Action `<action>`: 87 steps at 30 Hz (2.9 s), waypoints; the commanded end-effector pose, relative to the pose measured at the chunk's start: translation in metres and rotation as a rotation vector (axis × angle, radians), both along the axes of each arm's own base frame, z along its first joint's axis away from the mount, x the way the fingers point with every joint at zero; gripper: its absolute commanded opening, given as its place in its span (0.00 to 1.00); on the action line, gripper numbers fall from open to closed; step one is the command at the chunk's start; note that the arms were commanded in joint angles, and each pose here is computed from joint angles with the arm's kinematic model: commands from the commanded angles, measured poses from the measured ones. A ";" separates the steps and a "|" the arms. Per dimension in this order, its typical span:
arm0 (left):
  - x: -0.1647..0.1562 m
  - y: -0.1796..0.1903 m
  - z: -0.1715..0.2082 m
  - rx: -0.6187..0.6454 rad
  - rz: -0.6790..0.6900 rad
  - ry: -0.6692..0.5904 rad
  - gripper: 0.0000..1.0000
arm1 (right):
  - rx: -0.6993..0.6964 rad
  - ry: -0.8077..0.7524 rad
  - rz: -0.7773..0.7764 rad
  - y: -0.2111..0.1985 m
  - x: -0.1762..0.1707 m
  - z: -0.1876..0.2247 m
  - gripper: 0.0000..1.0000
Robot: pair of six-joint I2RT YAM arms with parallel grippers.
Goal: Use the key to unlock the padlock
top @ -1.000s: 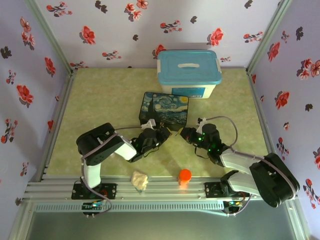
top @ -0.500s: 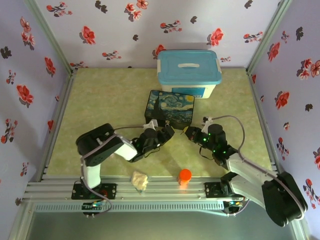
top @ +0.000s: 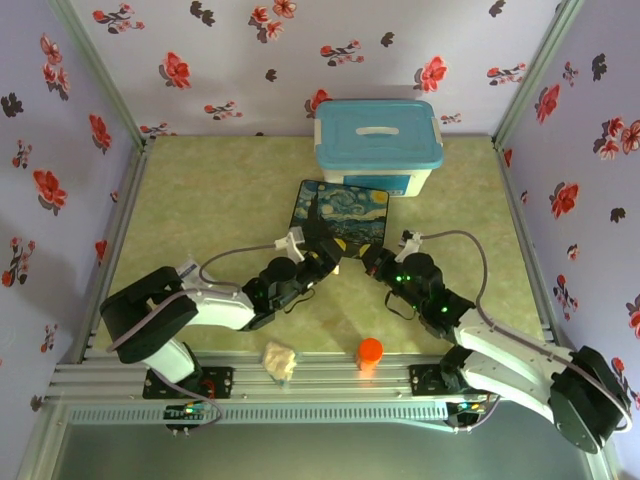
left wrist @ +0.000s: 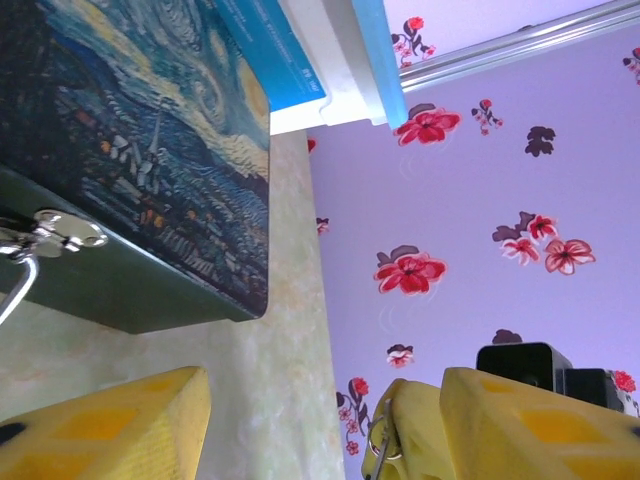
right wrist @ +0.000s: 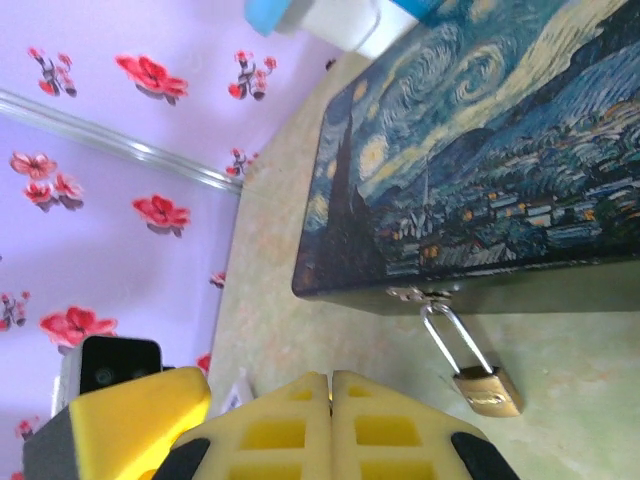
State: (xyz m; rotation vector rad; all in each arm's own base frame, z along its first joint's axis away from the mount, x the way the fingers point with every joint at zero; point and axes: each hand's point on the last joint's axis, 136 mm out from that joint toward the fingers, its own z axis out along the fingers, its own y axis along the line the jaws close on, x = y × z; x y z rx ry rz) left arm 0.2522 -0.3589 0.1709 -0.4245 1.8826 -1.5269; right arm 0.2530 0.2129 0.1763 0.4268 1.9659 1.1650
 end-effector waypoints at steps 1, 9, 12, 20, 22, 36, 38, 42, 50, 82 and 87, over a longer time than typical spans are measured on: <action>0.003 -0.006 0.028 -0.064 0.040 -0.060 0.62 | 0.071 -0.045 -0.145 -0.012 0.009 0.027 0.00; -0.006 -0.022 0.039 -0.088 0.027 -0.057 0.46 | 0.129 -0.055 -0.233 -0.019 0.012 0.030 0.00; -0.007 -0.025 0.033 -0.065 0.021 -0.028 0.44 | 0.113 -0.074 -0.219 -0.015 0.013 0.036 0.00; -0.008 -0.034 0.030 -0.078 -0.005 -0.020 0.36 | 0.129 -0.071 -0.180 -0.001 0.013 0.037 0.00; -0.007 -0.036 0.029 -0.093 -0.009 -0.010 0.34 | 0.143 -0.087 -0.170 0.003 0.013 0.040 0.00; -0.003 -0.039 0.026 -0.115 -0.012 0.006 0.26 | 0.144 -0.068 -0.154 0.006 0.009 0.031 0.00; -0.002 -0.038 0.026 -0.110 -0.008 0.002 0.24 | 0.139 -0.062 -0.148 0.006 0.008 0.029 0.00; 0.000 -0.035 0.028 -0.094 -0.001 -0.013 0.21 | 0.137 -0.057 -0.158 0.004 0.007 0.026 0.00; 0.006 -0.031 0.020 -0.088 0.016 -0.002 0.19 | 0.135 -0.042 -0.145 0.007 0.006 0.021 0.00; -0.058 -0.010 0.069 0.559 -0.825 -0.346 0.00 | -0.085 -0.607 0.426 0.006 -0.032 0.078 0.83; -0.059 -0.011 0.090 0.510 -0.823 -0.433 0.00 | 0.004 -0.603 0.585 0.026 -0.046 0.091 0.84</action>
